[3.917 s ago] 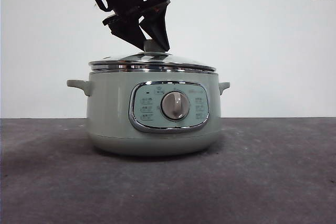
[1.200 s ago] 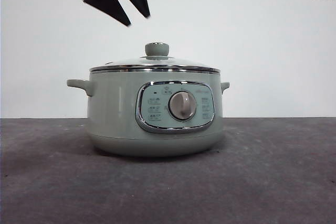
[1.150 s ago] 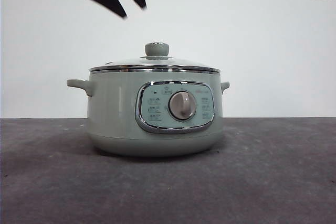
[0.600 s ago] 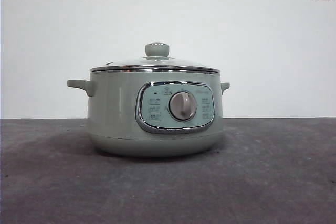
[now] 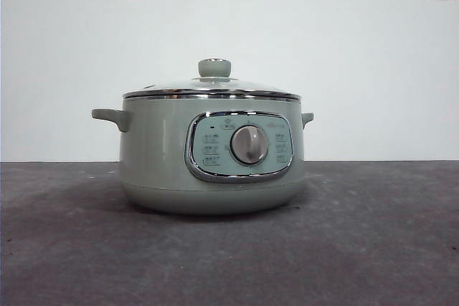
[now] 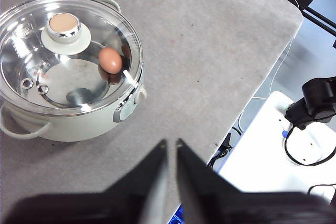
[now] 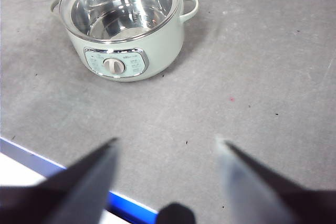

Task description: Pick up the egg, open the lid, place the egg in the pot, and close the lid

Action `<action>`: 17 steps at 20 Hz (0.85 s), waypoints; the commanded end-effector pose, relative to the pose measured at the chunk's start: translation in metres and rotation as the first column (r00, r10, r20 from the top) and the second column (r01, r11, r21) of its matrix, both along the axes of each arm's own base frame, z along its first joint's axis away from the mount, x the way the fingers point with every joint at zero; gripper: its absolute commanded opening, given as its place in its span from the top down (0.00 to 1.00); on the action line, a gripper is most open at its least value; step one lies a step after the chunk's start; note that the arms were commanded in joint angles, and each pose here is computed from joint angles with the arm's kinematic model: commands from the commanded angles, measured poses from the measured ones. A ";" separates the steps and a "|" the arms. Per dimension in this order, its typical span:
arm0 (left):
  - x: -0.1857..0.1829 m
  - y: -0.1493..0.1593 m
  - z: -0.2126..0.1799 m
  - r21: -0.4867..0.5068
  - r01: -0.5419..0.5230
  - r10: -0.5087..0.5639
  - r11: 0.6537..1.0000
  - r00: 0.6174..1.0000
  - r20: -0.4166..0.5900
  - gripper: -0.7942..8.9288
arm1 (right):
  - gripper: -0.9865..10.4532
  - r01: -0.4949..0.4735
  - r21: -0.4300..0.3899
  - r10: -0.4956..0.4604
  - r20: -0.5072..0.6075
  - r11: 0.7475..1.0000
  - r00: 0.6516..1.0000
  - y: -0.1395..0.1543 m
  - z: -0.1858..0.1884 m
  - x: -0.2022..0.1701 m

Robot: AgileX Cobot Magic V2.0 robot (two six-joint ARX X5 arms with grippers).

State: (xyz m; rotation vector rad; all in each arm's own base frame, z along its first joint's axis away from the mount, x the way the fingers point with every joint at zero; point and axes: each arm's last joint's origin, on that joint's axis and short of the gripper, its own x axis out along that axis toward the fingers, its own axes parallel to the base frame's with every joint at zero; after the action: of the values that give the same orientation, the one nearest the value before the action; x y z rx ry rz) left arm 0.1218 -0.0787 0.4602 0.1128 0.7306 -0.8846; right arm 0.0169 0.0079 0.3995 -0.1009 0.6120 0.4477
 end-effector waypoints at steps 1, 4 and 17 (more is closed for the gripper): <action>0.000 -0.001 -0.002 0.003 0.010 -0.010 1.000 1.000 0.004 0.93 | 0.92 -0.006 -0.017 0.005 -0.022 1.000 1.000 0.000 -0.003 -0.001; 0.000 -0.001 -0.002 0.004 0.010 -0.010 1.000 1.000 0.004 0.93 | 0.92 -0.005 -0.017 0.005 -0.022 1.000 1.000 0.000 -0.003 -0.001; 0.001 -0.001 -0.002 0.003 0.006 -0.006 1.000 1.000 -0.001 0.92 | 0.91 0.023 -0.034 -0.023 -0.009 0.999 1.000 -0.001 -0.003 0.000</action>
State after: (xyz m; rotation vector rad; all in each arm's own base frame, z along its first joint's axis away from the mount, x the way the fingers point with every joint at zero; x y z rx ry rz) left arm 0.1221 -0.0788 0.4601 0.1131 0.7312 -0.8847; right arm 0.0173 0.0072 0.3996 -0.1085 0.6061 0.4204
